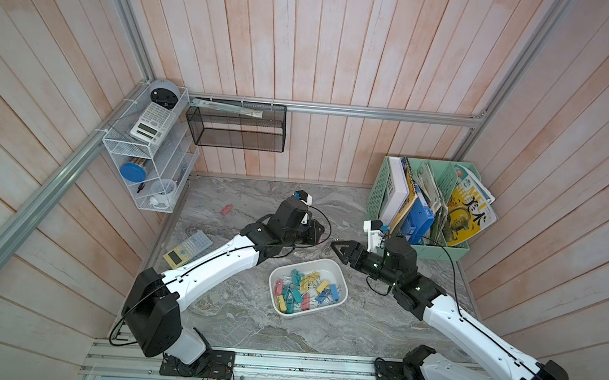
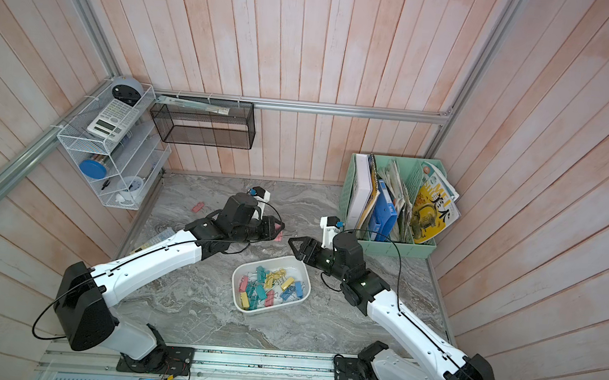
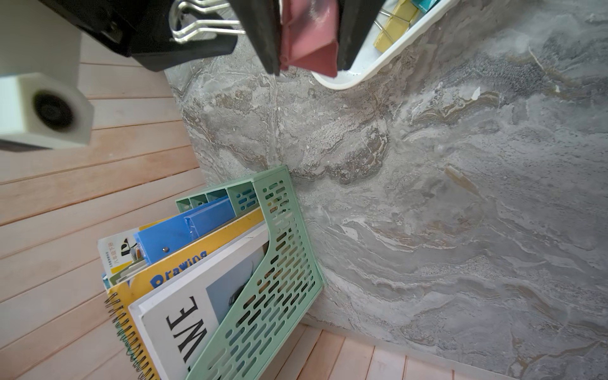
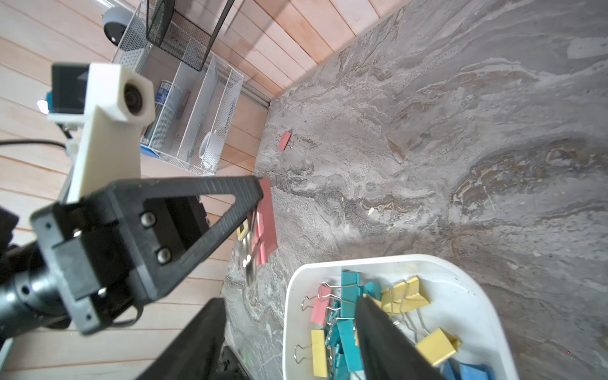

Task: Put the binder clips in the storage box
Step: Place the binder clip in the storage box.

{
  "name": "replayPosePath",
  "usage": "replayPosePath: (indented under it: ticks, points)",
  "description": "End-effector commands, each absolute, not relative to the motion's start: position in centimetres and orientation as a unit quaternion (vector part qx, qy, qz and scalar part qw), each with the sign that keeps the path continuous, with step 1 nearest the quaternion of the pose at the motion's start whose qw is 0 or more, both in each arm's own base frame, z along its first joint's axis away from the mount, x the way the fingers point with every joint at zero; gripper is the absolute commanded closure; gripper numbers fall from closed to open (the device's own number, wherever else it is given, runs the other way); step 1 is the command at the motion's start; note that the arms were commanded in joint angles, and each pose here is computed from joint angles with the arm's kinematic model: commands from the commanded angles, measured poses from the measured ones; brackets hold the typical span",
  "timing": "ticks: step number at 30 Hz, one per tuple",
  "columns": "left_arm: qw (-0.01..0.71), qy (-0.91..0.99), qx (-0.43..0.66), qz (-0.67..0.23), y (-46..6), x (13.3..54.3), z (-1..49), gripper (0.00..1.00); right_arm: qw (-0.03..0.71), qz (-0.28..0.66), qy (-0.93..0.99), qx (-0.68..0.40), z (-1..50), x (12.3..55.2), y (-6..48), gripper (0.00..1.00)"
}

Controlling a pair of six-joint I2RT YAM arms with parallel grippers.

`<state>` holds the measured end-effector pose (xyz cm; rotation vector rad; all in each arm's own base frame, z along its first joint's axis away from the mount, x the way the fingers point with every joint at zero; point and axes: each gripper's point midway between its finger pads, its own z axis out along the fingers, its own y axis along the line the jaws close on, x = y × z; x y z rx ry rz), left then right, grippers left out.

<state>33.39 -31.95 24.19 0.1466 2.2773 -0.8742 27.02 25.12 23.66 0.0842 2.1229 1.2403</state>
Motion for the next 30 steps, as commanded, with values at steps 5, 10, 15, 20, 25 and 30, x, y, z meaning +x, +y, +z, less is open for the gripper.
replayPosePath:
  ticks: [5, 10, 15, 20, 25, 30]
  points:
    - [0.36, 0.863, 0.058, -0.35, -33.2, 33.2, 25.7, 0.83, 0.36, 0.506, 0.783, 0.02, 27.3, 28.2, 26.5, 0.74]
    - [0.36, 0.857, 0.063, -0.363, -33.6, 32.6, 26.0, 0.82, 0.365, 0.504, 0.783, 0.016, 27.5, 28.1, 26.5, 0.91]
    - [0.378, 0.848, 0.062, -0.367, -33.1, 32.4, 26.9, 0.51, 0.367, 0.496, 0.787, 0.006, 27.9, 27.6, 26.5, 1.0]
    - [0.422, 0.841, 0.046, -0.336, -30.3, 33.1, 28.3, 0.13, 0.372, 0.443, 0.815, -0.015, 26.5, 26.4, 26.0, 1.0]
    - [0.442, 0.843, -0.012, -0.307, -24.3, 34.8, 28.0, 0.0, 0.375, 0.307, 0.871, -0.076, 22.4, 24.5, 24.5, 1.0]
    - [0.449, 0.853, -0.045, -0.262, -20.0, 35.6, 26.5, 0.0, 0.345, 0.175, 0.91, -0.147, 18.3, 24.0, 22.6, 1.0]
